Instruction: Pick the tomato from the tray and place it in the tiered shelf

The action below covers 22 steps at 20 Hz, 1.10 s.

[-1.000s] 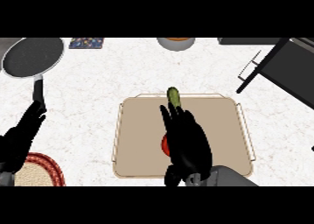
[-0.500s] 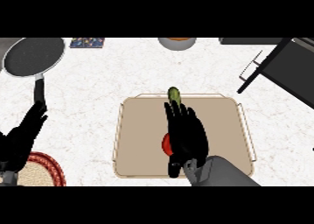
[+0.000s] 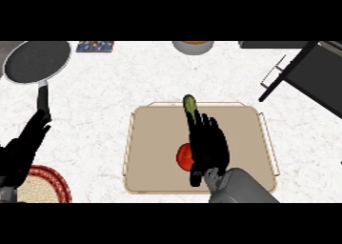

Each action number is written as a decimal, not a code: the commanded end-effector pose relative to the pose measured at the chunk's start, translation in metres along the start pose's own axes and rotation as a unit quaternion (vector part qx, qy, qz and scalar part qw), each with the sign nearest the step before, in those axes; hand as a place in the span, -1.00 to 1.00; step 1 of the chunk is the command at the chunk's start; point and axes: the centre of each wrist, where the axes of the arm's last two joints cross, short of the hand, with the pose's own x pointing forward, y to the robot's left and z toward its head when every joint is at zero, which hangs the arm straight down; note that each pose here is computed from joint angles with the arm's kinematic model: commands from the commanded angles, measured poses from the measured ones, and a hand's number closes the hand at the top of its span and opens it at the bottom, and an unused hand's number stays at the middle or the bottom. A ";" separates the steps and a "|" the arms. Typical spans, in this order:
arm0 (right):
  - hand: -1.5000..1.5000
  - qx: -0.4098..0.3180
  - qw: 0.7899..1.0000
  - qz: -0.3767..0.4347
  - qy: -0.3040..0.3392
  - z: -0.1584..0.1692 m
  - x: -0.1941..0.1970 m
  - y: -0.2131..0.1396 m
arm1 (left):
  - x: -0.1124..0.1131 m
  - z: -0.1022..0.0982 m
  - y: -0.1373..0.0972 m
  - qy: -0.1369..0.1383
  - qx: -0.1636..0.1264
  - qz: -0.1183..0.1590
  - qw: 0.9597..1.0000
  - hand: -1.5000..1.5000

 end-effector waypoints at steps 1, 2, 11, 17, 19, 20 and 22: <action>-1.00 0.015 1.000 0.002 0.003 -0.029 -0.001 0.003 | 0.003 -0.005 -0.005 -0.008 -0.003 0.000 1.000 0.00; -1.00 0.002 1.000 -0.002 0.003 -0.009 0.013 0.007 | 0.001 -0.006 0.021 -0.001 -0.002 0.002 1.000 0.00; 1.00 0.024 0.999 -0.027 0.012 -0.033 0.014 0.029 | 0.003 0.001 0.001 -0.005 -0.009 0.007 1.000 0.00; 1.00 0.012 0.999 0.025 -0.020 -0.034 0.001 0.037 | -0.010 0.003 0.000 -0.006 -0.001 0.003 1.000 0.00; 1.00 0.006 1.000 0.021 -0.021 -0.019 -0.015 0.044 | 0.004 0.004 0.006 -0.003 -0.005 -0.005 1.000 0.00; 1.00 -0.006 0.999 0.025 -0.021 -0.024 0.001 0.035 | -0.009 0.005 -0.009 -0.008 -0.002 0.001 1.000 0.00; 1.00 -0.035 0.999 0.027 -0.024 -0.021 -0.001 0.035 | 0.019 -0.003 0.003 0.003 -0.002 -0.005 1.000 0.00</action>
